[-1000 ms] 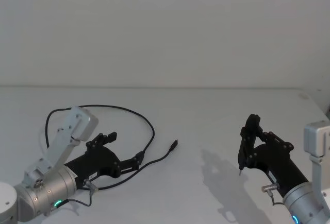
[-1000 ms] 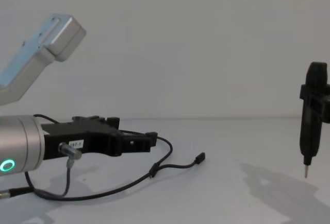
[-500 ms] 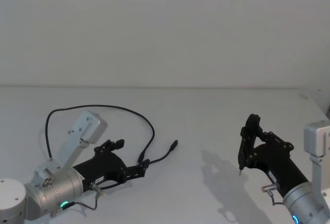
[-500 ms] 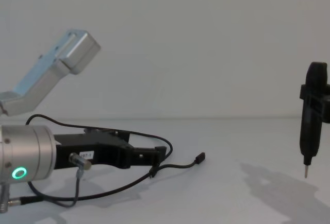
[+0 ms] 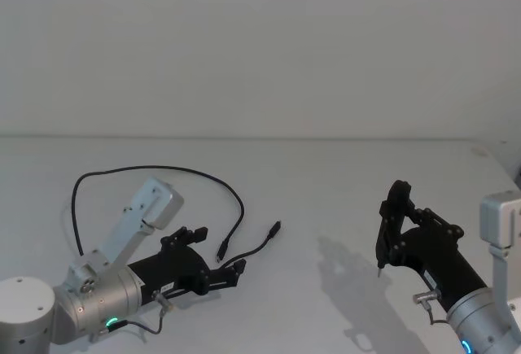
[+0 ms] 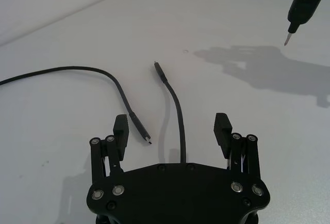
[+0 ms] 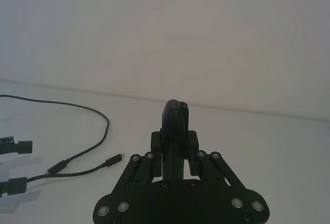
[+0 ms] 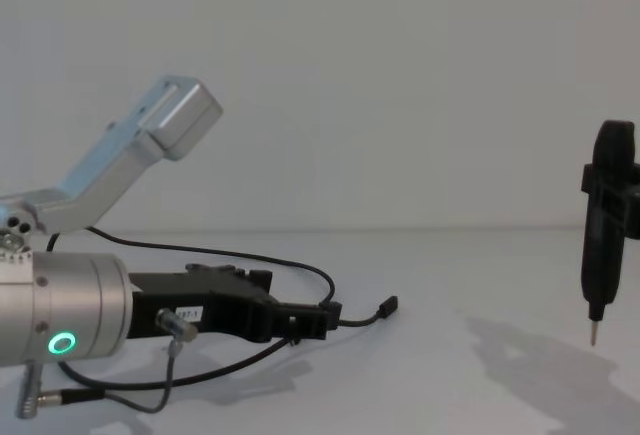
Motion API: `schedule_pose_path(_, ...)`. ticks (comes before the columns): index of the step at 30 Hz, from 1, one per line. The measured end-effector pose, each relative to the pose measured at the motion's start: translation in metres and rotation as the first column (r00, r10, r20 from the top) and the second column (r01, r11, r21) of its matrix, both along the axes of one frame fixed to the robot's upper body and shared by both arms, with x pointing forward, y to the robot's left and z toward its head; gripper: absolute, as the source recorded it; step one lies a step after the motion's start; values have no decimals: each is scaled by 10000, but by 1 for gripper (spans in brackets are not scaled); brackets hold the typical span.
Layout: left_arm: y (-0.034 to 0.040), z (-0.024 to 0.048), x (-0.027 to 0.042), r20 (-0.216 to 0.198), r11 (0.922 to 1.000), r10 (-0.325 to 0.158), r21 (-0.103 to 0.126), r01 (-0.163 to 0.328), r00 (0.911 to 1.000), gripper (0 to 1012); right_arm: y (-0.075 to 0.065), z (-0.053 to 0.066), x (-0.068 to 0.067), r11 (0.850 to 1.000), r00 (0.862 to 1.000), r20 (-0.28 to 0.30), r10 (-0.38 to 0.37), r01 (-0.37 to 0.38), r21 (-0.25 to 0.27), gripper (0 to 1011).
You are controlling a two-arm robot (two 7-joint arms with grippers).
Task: Pick up the data cable with the one hand.
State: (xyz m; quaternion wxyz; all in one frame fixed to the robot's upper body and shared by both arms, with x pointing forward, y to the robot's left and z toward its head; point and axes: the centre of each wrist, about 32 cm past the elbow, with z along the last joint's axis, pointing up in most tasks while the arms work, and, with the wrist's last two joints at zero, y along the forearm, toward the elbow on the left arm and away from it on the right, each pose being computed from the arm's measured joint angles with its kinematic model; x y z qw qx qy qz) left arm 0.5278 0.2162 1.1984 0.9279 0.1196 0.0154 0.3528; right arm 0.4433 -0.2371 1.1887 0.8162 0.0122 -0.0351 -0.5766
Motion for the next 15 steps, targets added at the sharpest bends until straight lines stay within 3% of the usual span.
schedule_pose_path(8, -22, 0, 27, -101, 9999, -120, 102, 121, 9999, 1001, 0, 0, 0, 10000, 10000, 0, 0, 0, 0, 279)
schedule_pose_path(15, -42, 0, 55, -228, 9994, -241, 224, 246, 9994, 855, 0, 0, 0, 10000, 10000, 0, -1, 1, 0, 279)
